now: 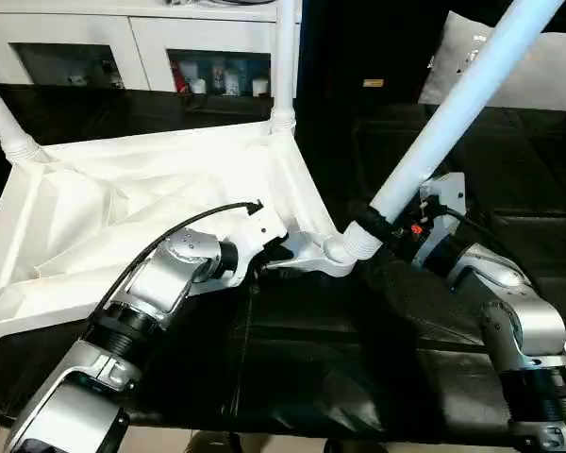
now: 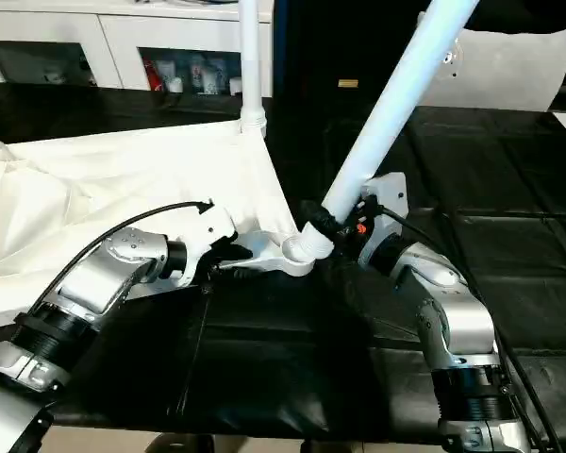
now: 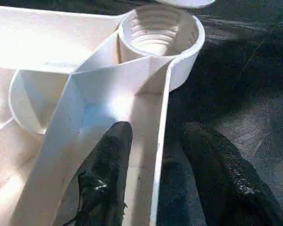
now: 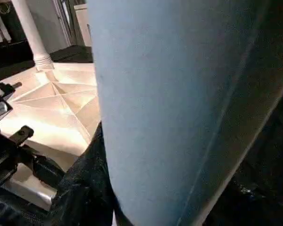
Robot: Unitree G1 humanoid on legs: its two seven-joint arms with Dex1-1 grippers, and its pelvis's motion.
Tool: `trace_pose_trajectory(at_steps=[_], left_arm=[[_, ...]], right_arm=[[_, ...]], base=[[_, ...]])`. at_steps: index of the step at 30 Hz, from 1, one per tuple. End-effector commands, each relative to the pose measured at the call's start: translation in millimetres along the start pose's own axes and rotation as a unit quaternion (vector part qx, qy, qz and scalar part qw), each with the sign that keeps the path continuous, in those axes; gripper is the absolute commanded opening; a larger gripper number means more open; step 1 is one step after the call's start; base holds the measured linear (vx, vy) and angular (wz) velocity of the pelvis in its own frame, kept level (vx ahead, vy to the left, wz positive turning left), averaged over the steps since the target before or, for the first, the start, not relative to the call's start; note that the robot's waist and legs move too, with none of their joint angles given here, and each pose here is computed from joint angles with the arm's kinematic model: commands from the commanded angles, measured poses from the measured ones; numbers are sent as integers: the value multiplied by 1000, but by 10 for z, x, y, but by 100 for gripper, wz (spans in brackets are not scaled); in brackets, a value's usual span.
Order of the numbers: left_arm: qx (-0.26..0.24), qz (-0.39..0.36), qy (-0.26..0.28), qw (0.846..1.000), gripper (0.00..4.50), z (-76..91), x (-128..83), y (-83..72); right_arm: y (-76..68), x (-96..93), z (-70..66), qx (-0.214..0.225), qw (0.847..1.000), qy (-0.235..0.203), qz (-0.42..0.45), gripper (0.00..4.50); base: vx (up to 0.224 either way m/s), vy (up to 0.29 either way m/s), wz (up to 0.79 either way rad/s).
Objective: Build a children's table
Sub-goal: Insert table leg to table base
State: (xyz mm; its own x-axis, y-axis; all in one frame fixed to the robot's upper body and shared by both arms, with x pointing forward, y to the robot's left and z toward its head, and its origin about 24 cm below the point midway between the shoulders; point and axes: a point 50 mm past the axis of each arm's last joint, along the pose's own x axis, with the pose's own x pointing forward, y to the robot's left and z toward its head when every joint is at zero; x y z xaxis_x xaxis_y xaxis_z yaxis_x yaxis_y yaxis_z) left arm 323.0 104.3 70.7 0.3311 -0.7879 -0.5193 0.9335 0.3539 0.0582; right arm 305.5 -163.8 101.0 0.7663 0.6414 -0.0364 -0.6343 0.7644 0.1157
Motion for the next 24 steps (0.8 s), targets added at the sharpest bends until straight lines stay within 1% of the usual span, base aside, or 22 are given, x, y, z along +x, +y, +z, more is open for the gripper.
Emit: trace_pose_trajectory(at_steps=[1,2,3,4,5,6,8,9,10,12,13,14,15,16,18,19,20,21,22,23,24], left_arm=[[4,-3,18,1000,175,-48,4,1],[5,-3,18,1000,175,-53,4,3],[6,-5,20,1000,150,-62,4,5],[11,-5,25,1000,150,-74,5,8],[11,-5,25,1000,136,-74,5,8],[16,-7,29,999,131,-89,4,9],[14,-9,26,1000,126,-89,7,8],[14,-11,24,1000,99,-88,9,6],[14,-11,24,1000,99,-88,9,6],[19,-16,30,999,90,-105,8,2],[21,-18,32,999,71,-112,10,1],[24,-20,37,999,71,-122,12,-1],[29,-22,42,998,55,-131,13,-1],[35,-23,46,998,55,-135,13,0],[35,-25,46,998,35,-134,15,0],[35,-26,45,998,35,-133,15,1],[37,-28,45,998,16,-130,16,-1],[41,-33,45,998,9,-122,16,-3],[43,-35,45,997,3,-121,16,-3],[61,-51,46,996,3,-110,17,-20],[68,-58,48,995,3,-110,16,-28]], right_arm=[[54,27,95,-14,1000,-7,19,188],[60,32,101,-14,1000,-6,22,188],[80,51,111,-17,999,-1,30,188],[105,71,117,-18,999,5,41,188],[105,71,117,-18,999,5,41,188],[143,98,120,-21,998,12,52,188],[172,121,117,-26,998,21,60,188],[182,138,114,-26,997,24,64,188],[182,138,114,-26,997,24,64,188],[185,177,91,-34,996,40,68,188],[183,184,85,-36,996,45,69,188],[176,192,78,-38,996,50,68,188],[167,202,67,-40,995,59,67,188],[160,208,57,-41,995,68,67,188],[152,213,50,-43,994,74,66,188],[147,216,45,-44,994,79,66,188],[141,216,35,-42,993,86,66,188],[131,213,18,-45,992,100,68,188],[129,212,15,-45,991,102,68,188],[113,205,-16,-45,989,118,71,188],[109,202,-25,-45,989,123,72,188]], base=[[0,0,0],[0,0,0],[0,0,0],[0,0,0],[0,0,0],[0,0,0],[0,0,0],[0,0,0],[0,0,0],[0,0,0],[0,0,0],[0,0,0],[0,0,0],[0,0,0],[0,0,0],[0,0,0],[0,0,0],[0,0,0],[0,0,0],[0,0,0],[0,0,0]])
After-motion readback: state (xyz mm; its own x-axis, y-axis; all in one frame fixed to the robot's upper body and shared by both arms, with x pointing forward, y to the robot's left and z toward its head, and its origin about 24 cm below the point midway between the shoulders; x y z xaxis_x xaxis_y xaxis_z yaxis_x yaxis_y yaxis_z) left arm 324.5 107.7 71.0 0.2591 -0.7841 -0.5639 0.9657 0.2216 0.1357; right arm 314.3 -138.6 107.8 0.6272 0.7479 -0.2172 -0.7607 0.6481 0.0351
